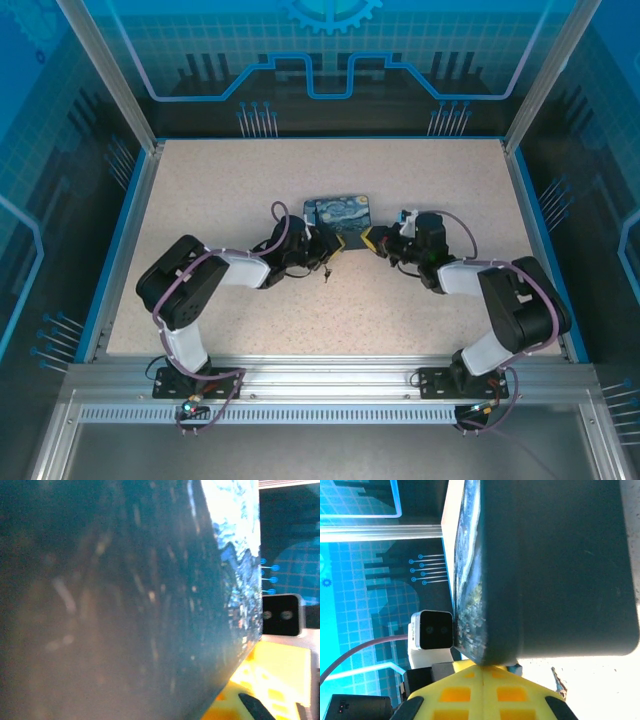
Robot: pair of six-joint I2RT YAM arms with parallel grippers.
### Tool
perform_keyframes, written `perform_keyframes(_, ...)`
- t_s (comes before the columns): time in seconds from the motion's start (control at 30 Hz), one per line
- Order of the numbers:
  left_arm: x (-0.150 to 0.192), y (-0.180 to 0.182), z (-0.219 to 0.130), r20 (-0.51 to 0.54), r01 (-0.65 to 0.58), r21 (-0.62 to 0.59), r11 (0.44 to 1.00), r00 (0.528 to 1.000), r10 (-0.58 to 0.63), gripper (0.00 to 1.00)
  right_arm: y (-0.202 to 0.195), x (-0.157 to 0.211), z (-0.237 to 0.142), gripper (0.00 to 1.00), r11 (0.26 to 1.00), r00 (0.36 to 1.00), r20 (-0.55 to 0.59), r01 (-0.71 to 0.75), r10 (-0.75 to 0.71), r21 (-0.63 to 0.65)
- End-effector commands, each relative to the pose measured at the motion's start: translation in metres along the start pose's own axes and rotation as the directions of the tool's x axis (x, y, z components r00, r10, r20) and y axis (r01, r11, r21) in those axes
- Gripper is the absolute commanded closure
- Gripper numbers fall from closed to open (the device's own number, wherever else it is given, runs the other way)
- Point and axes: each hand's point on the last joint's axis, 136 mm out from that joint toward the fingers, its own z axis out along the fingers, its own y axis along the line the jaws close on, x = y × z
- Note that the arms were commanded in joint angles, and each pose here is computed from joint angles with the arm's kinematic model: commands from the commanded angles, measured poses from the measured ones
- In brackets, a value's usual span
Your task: Unlock the padlock with the key
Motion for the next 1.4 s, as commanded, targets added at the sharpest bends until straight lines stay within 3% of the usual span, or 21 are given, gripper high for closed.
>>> perform_keyframes(0.0, -0.006, -0.007, -0.007, 0.024, -0.117, -0.049, 0.992, 0.993, 0.119, 1.00, -0.008, -0.007, 0.011, 1.00, 1.000, 1.000, -0.022, 0.010, -0.010, 0.022)
perform_keyframes(0.13, -0.004, 0.006, -0.007, 0.022, -0.114, -0.074, 0.991, 0.993, 0.116, 0.99, -0.015, -0.009, 0.025, 1.00, 0.999, 0.999, -0.043, -0.001, 0.003, 0.037)
perform_keyframes(0.53, -0.023, 0.013, -0.007, 0.059, -0.112, -0.069, 0.991, 0.991, 0.116, 0.43, -0.010, -0.016, 0.064, 0.98, 0.997, 0.996, -0.087, 0.035, -0.030, 0.063)
perform_keyframes(0.67, -0.022, 0.008, -0.016, 0.054, -0.120, -0.049, 0.992, 0.991, 0.122, 0.30, -0.005, -0.007, 0.049, 0.80, 0.995, 0.994, -0.096, 0.067, -0.059, 0.078)
perform_keyframes(0.83, -0.018, -0.004, -0.037, 0.061, -0.113, 0.006, 0.994, 0.992, 0.113, 0.13, -0.007, 0.024, 0.031, 0.47, 0.967, 0.974, -0.176, 0.177, -0.145, 0.183)
perform_keyframes(0.93, -0.018, -0.014, -0.051, 0.077, -0.116, 0.036, 0.993, 0.991, 0.113, 0.01, -0.013, 0.046, 0.025, 0.38, 0.922, 0.943, -0.255, 0.279, -0.212, 0.269)
perform_keyframes(1.13, -0.032, -0.026, -0.089, 0.160, -0.141, 0.016, 0.990, 0.977, 0.137, 0.01, -0.022, 0.071, 0.021, 0.30, 0.796, 0.889, -0.344, 0.435, -0.303, 0.421)
perform_keyframes(1.37, -0.061, -0.013, -0.148, 0.364, -0.085, -0.134, 0.987, 0.922, 0.128, 0.01, -0.039, 0.089, 0.030, 0.37, 0.621, 0.841, -0.436, 0.534, -0.320, 0.574)
